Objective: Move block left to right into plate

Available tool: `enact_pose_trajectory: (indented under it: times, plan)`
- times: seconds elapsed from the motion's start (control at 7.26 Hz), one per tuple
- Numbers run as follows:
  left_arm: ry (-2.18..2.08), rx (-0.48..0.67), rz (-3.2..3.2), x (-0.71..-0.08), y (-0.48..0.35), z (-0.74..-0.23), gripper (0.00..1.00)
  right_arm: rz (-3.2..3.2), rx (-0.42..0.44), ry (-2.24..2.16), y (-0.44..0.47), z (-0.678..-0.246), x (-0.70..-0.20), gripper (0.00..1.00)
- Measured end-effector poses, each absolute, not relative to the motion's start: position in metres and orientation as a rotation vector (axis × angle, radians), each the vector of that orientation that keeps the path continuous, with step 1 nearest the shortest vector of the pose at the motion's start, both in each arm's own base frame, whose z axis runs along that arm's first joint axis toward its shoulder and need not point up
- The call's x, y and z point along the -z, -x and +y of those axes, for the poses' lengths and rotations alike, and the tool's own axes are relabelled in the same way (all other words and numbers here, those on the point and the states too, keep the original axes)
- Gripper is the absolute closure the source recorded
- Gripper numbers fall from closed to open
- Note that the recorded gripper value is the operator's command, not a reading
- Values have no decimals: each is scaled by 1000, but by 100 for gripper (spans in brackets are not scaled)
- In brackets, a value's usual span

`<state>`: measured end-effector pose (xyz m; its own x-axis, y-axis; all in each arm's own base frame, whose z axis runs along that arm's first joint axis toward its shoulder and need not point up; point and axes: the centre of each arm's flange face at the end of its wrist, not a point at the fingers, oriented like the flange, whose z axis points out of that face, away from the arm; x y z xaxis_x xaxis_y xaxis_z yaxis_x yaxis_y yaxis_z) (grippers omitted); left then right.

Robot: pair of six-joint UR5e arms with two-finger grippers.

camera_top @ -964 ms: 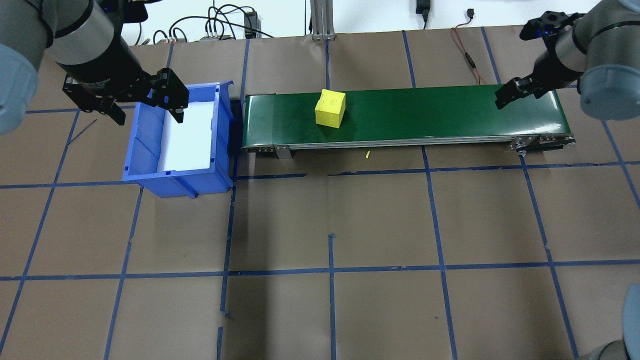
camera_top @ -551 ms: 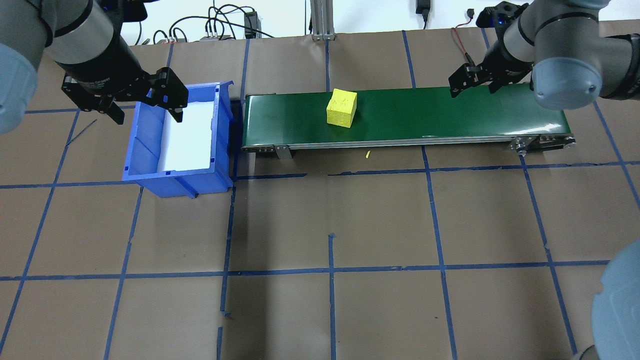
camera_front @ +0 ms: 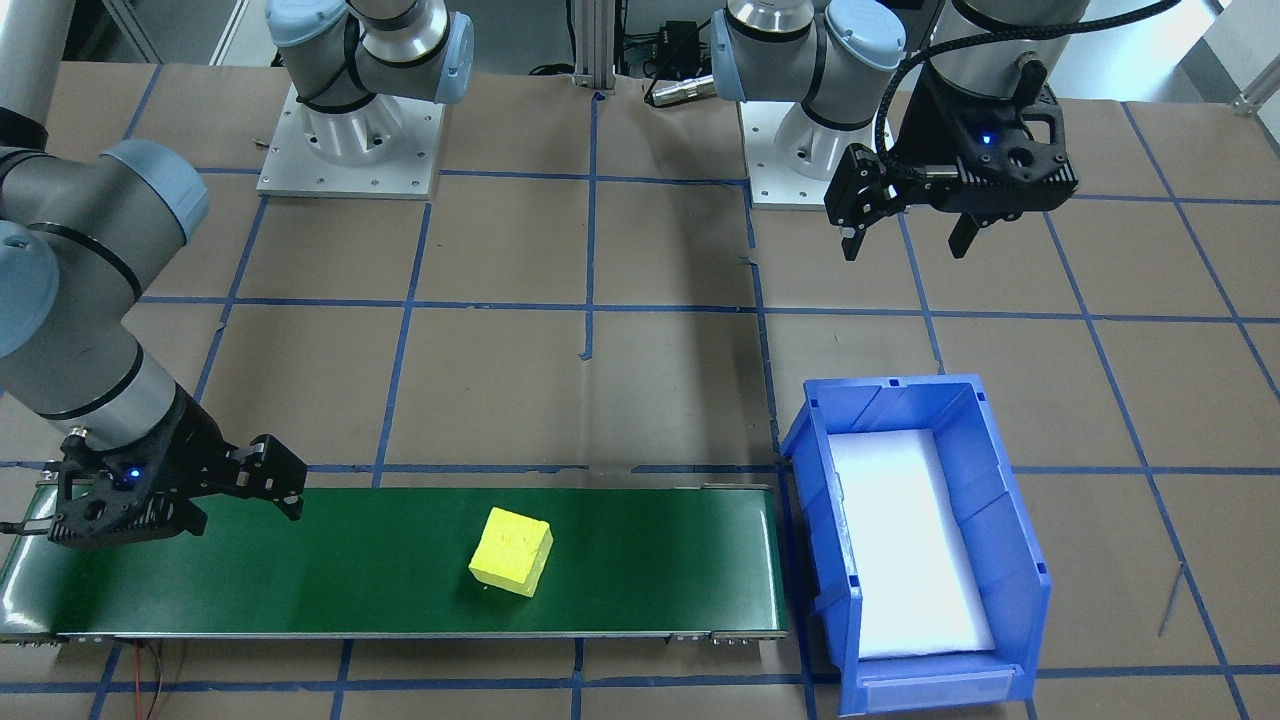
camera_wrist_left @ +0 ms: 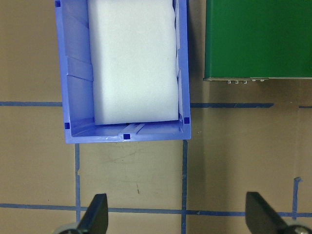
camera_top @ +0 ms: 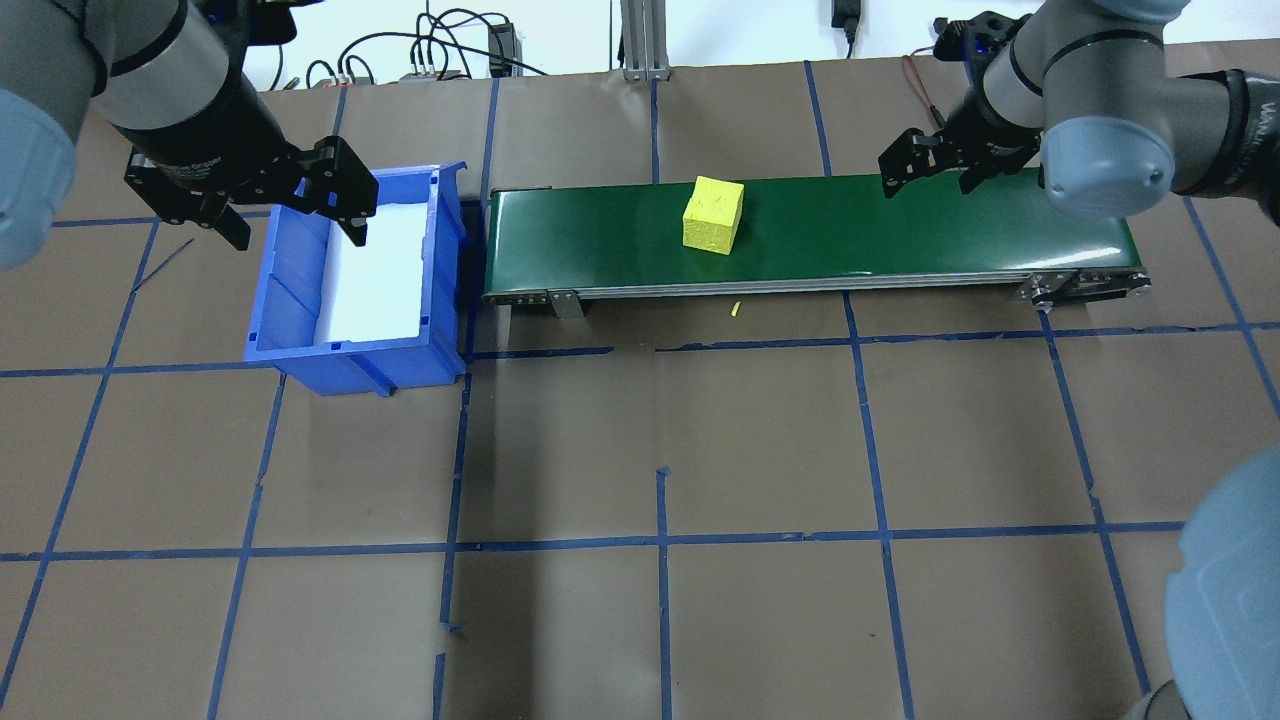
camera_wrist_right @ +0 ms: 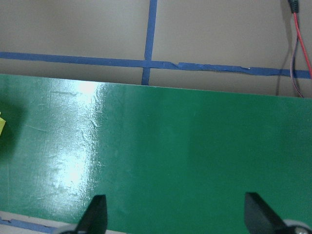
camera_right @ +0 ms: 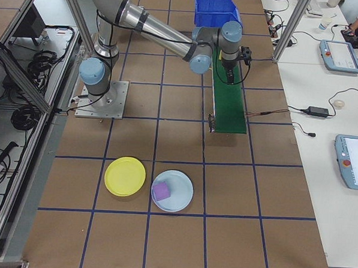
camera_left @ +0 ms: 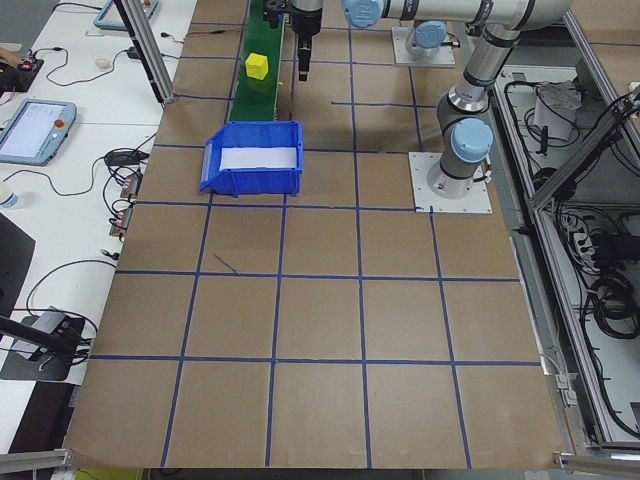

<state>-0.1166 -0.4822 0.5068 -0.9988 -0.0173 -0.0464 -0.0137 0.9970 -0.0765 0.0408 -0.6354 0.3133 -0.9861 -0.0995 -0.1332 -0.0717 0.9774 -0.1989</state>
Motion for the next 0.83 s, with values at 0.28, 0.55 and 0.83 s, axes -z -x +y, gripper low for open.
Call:
enact_pose_trajectory:
  times: [0.28, 0.55, 0.83]
  plan:
    - [22, 117, 3094, -506, 117, -482, 0, 2981, 288, 59, -40, -638, -313, 0]
    - [22, 114, 3095, -506, 118, -482, 0, 2976, 276, -2, -43, -644, -308, 0]
    - [20, 114, 3096, -506, 118, -482, 0, 2971, 233, -44, -70, -643, -303, 0]
